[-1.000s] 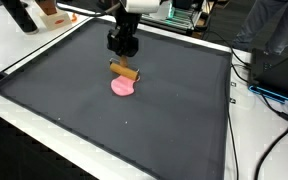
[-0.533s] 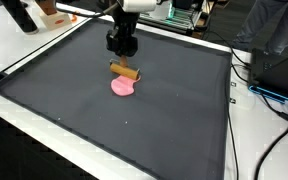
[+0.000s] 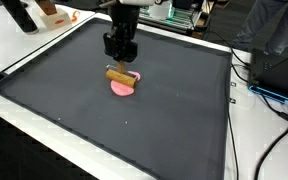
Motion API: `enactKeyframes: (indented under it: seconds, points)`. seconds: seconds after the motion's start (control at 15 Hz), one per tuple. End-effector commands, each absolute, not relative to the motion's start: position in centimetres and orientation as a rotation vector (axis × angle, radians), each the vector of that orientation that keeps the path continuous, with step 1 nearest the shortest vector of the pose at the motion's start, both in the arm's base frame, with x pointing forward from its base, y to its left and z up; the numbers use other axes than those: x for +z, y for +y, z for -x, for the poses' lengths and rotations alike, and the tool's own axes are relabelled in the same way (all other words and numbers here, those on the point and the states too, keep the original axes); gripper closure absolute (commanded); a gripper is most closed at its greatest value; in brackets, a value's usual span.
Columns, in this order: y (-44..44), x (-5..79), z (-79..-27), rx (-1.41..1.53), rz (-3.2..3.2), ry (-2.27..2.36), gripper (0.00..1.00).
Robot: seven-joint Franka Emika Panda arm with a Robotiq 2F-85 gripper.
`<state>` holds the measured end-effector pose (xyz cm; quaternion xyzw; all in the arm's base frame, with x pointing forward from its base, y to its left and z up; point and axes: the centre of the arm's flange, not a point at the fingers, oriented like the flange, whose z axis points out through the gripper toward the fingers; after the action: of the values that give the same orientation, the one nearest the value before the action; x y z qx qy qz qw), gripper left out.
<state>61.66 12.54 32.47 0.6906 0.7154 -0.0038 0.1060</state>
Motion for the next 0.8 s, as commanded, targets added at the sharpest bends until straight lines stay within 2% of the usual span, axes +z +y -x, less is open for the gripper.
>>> enactKeyframes:
  seconds: [0.0, 0.73]
  points:
    - [12.44, 29.48, -61.18, 0.105, -2.087, 2.063, 0.76]
    - [11.8, 29.78, -61.22, 0.289, -2.146, 1.929, 0.76]
